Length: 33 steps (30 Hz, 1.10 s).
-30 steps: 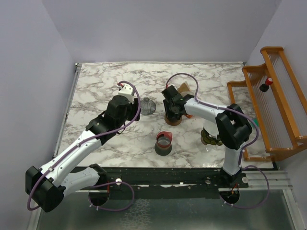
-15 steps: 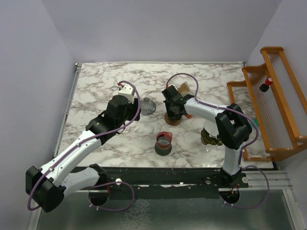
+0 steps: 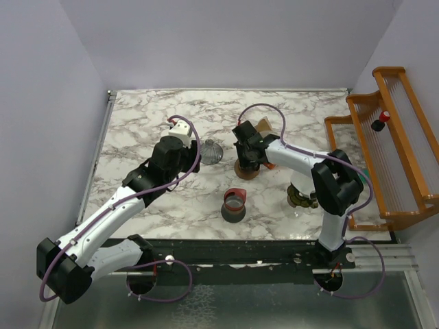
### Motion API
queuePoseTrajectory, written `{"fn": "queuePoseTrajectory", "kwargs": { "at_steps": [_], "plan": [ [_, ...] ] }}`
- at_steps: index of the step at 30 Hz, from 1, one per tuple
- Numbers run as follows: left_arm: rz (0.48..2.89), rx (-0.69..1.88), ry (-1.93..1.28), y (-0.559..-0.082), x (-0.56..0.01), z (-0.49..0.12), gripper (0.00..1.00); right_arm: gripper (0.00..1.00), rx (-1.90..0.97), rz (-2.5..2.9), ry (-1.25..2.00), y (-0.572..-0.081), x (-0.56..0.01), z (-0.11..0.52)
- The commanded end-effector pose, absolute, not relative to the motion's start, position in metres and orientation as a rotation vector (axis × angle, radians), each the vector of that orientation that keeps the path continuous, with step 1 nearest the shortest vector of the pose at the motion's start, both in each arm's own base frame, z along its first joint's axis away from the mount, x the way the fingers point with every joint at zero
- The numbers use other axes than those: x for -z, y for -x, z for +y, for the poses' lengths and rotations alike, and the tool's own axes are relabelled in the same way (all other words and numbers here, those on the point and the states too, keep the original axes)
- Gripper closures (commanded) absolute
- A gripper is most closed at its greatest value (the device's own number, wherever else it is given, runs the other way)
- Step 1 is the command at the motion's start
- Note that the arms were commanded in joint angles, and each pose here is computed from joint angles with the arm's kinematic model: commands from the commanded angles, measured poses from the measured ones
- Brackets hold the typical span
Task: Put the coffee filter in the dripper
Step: Pick up the dripper holder from the center of the board.
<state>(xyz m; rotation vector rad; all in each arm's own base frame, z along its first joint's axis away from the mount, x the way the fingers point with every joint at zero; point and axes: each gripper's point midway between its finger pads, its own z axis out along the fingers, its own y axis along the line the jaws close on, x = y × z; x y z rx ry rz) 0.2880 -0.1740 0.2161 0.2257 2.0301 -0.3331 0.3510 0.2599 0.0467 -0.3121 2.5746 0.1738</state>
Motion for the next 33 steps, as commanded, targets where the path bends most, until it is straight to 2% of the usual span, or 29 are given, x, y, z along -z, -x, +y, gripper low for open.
{"fn": "queuePoseTrajectory", "kwargs": {
  "at_steps": [1, 7, 17, 25, 33],
  "plan": [
    [2.009, 0.356, -0.225, -0.286, -0.221, -0.174, 0.43, 0.99, -0.285, 2.497, 0.282, -0.357, -0.092, 0.271],
    [1.987, 0.359, -0.201, -0.285, -0.228, -0.171, 0.41, 0.99, -0.331, 2.42, 0.28, -0.36, -0.13, 0.274],
    [1.98, 0.518, -0.198, -0.28, -0.253, -0.19, 0.29, 0.99, -0.522, 2.246, 0.295, -0.351, -0.224, 0.285],
    [1.955, 0.892, -0.191, -0.269, -0.29, -0.222, 0.24, 0.99, -0.634, 2.136, 0.312, -0.326, -0.278, 0.291],
    [1.936, 1.276, -0.189, -0.25, -0.309, -0.25, 0.23, 0.99, -0.725, 2.088, 0.37, -0.292, -0.294, 0.307]
  ]
}}
